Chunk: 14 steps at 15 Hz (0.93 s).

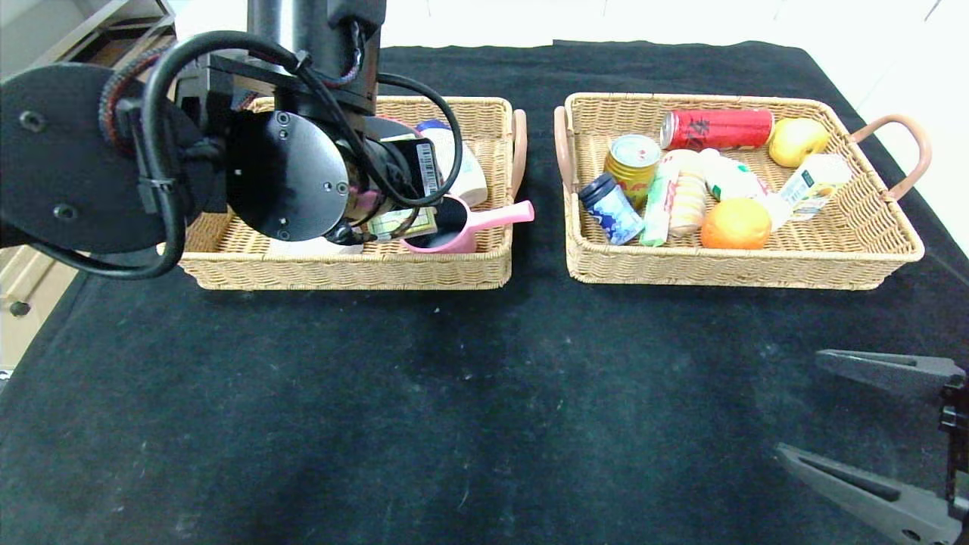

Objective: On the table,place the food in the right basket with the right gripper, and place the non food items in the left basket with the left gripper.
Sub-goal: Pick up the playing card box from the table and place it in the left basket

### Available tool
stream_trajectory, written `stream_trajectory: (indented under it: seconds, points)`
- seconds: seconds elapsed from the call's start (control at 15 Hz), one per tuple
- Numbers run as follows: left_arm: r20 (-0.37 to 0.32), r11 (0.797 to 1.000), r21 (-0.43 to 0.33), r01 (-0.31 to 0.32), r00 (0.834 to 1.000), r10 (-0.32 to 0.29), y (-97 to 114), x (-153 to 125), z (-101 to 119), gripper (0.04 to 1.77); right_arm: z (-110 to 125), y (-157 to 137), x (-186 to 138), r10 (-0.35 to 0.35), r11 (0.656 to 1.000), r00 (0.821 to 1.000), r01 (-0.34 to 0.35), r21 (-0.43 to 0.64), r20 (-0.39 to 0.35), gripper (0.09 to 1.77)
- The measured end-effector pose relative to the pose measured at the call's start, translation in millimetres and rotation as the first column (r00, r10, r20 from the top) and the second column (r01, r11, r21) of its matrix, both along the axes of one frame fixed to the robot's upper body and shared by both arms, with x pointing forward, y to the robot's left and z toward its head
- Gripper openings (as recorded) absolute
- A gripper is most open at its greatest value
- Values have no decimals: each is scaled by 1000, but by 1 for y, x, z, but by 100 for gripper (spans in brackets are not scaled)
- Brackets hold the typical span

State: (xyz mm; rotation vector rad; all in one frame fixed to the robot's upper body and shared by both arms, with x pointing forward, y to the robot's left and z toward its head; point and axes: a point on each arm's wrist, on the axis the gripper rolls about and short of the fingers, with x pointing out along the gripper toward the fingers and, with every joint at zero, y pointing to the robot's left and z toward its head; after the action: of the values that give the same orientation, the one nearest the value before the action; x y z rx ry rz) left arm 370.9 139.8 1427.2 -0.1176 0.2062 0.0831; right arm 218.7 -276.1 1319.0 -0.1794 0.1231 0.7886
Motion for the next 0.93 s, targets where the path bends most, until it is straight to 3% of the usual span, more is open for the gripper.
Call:
stream_trajectory:
  seconds: [0.33,0.93]
  points:
    - [47,999,27,-30,998,29,2,21,-1,102,0,0,0,0,1000,1000,0,1,3,171]
    - [64,998,28,-51,997,49,3,36,-2,101,2,-1,-1,-1,1000,1000,1,4,9,171]
